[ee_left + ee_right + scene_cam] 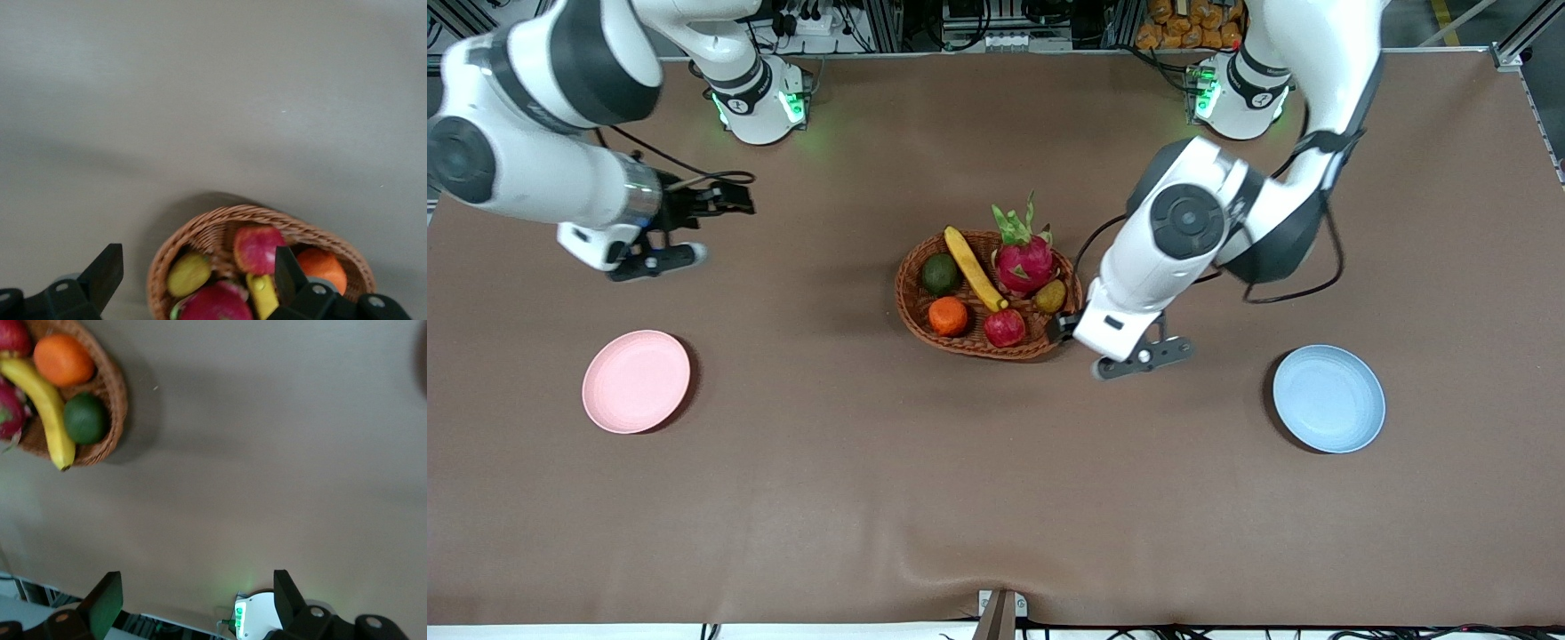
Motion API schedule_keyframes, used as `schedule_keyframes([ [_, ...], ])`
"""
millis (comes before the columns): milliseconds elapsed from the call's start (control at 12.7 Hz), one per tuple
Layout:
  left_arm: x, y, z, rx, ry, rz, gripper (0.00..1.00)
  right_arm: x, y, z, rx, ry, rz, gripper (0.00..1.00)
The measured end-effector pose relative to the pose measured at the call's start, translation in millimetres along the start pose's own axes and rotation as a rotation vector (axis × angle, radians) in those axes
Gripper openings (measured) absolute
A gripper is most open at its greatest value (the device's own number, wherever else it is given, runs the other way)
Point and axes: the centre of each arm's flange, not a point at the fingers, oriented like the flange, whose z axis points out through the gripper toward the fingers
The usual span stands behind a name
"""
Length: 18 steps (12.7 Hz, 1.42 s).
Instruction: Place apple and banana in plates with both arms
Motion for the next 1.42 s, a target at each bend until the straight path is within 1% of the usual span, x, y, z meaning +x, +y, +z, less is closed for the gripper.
schedule_keyframes([
  [79,-2.5,8.2,14.3,-0.013,0.003,-0.005,1.0,1.7,-18.6,9.0,0.004,-0.019,-0.029,1.0],
  [157,-7.6,17.5,29.7,-0.026,0.004,-0.026,1.0,3.7,-34.3,17.4,0.026,-0.037,-0.05,1.0],
  [315,-23.5,39.2,63.7,-0.058,0.009,-0.055,1.0,13.1,-50.1,34.6,0.102,-0.072,-0.065,1.0],
  [393,-33.3,48.2,81.0,-0.063,0.004,-0.06,1.0,21.7,-56.3,43.7,0.136,-0.074,-0.069,1.0],
  [551,-49.7,58.8,109.6,-0.05,-0.016,-0.053,1.0,39.3,-75.4,63.4,0.163,-0.056,-0.09,1.0],
  [629,-54.1,60.3,119.2,-0.041,-0.025,-0.048,1.0,44.6,-85.1,72.1,0.162,-0.053,-0.104,1.0],
  [865,-60.0,62.3,130.2,-0.03,-0.036,-0.041,1.0,49.4,-98.1,88.7,0.158,-0.078,-0.125,1.0],
  [1022,-60.5,60.5,139.1,-0.02,-0.045,-0.042,1.0,47.2,-104.0,103.5,0.154,-0.11,-0.134,1.0],
  [1180,-68.6,61.3,160.2,0.001,-0.065,-0.033,1.0,41.0,-117.2,134.3,0.139,-0.14,-0.152,1.0],
  [1337,-78.1,63.7,177.7,0.014,-0.079,-0.022,1.0,36.6,-125.9,161.4,0.124,-0.138,-0.161,1.0],
  [1416,-82.4,65.8,181.3,0.015,-0.082,-0.016,1.0,37.1,-127.1,166.8,0.121,-0.123,-0.161,1.0],
])
